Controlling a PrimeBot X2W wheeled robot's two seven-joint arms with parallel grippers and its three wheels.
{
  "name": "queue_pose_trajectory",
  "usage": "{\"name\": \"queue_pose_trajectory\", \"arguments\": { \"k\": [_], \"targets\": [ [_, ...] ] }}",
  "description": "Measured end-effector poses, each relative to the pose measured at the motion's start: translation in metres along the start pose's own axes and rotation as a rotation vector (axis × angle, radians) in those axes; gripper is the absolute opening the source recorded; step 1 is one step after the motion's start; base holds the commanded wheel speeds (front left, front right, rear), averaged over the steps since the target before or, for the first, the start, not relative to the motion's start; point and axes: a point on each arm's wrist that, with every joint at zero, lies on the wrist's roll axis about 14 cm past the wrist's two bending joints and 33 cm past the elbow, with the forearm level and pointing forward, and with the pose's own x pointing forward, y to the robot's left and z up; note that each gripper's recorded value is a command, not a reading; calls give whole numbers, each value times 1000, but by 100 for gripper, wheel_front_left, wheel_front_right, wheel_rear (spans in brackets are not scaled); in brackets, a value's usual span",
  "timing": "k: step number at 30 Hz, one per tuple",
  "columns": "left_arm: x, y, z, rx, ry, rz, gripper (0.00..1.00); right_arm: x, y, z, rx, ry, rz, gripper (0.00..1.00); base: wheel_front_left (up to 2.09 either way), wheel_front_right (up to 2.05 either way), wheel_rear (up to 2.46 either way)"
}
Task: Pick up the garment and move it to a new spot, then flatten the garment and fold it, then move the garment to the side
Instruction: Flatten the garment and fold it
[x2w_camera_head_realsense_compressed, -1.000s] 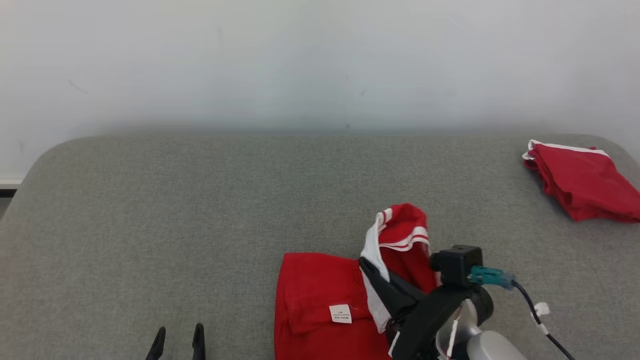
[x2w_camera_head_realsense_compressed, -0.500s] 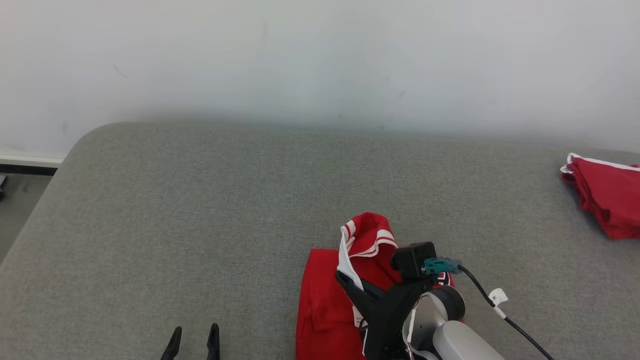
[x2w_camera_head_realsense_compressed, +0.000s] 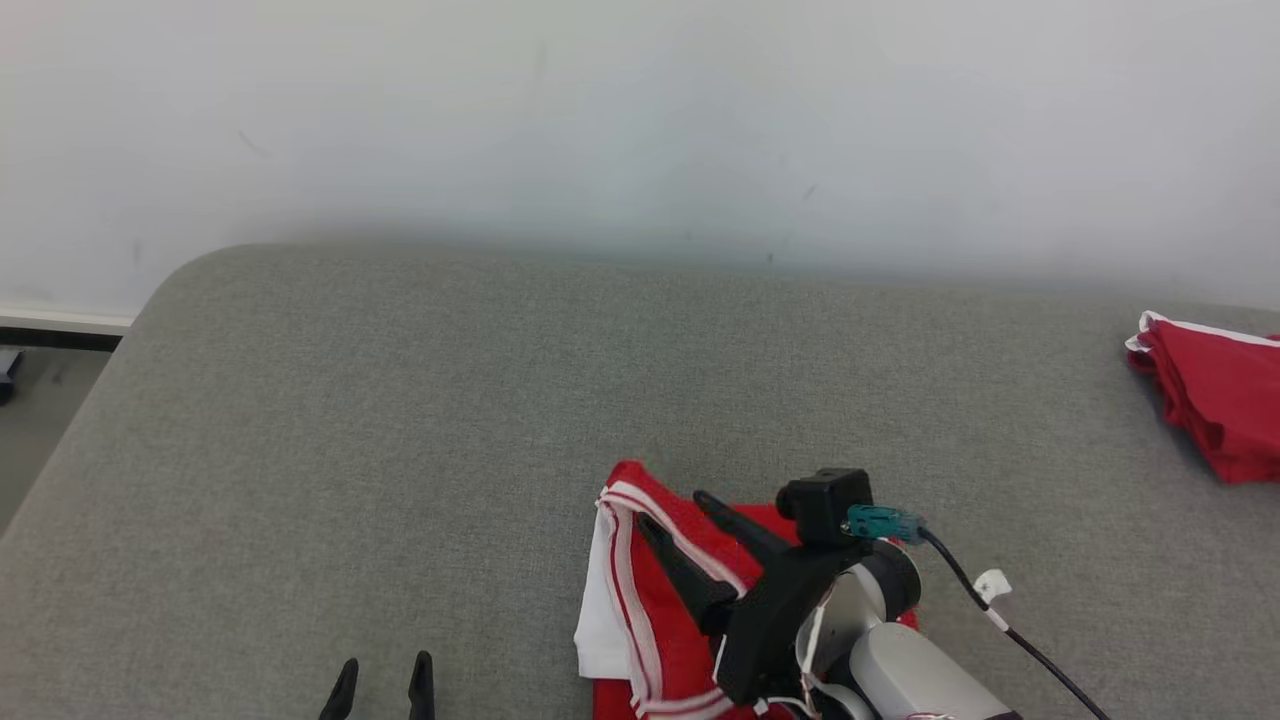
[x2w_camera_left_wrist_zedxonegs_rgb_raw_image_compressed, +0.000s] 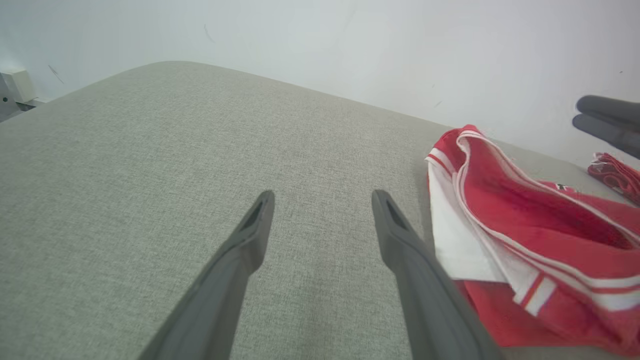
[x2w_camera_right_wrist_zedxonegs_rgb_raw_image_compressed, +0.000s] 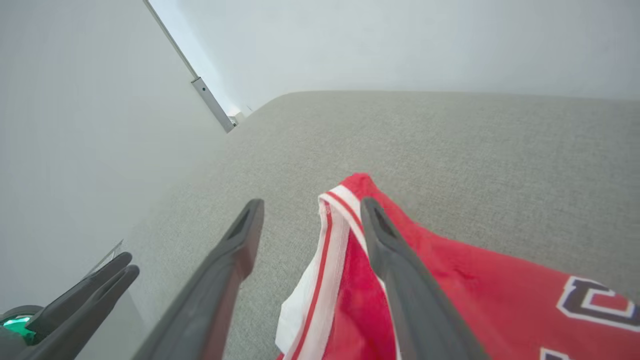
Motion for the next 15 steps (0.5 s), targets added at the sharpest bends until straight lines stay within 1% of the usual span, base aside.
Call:
{"name": "queue_pose_trajectory", "arguments": {
  "k": [5,6,9,15],
  "targets": [
    [2,-2,2,8,-6,-10,100,-15,-21,40,-33,-154,-43,100,0,0,0],
    [2,-2,2,8,-6,-10,100,-15,-21,40,-33,-154,-43,100,0,0,0],
    [2,-3,2,13,-6,-12,100,-31,-42,59,-69,-235,-98,100,0,0,0],
    [2,-1,2,22,-6,-11,100,-70,-85,67,-70,-334,-239,100,0,0,0]
  ]
}}
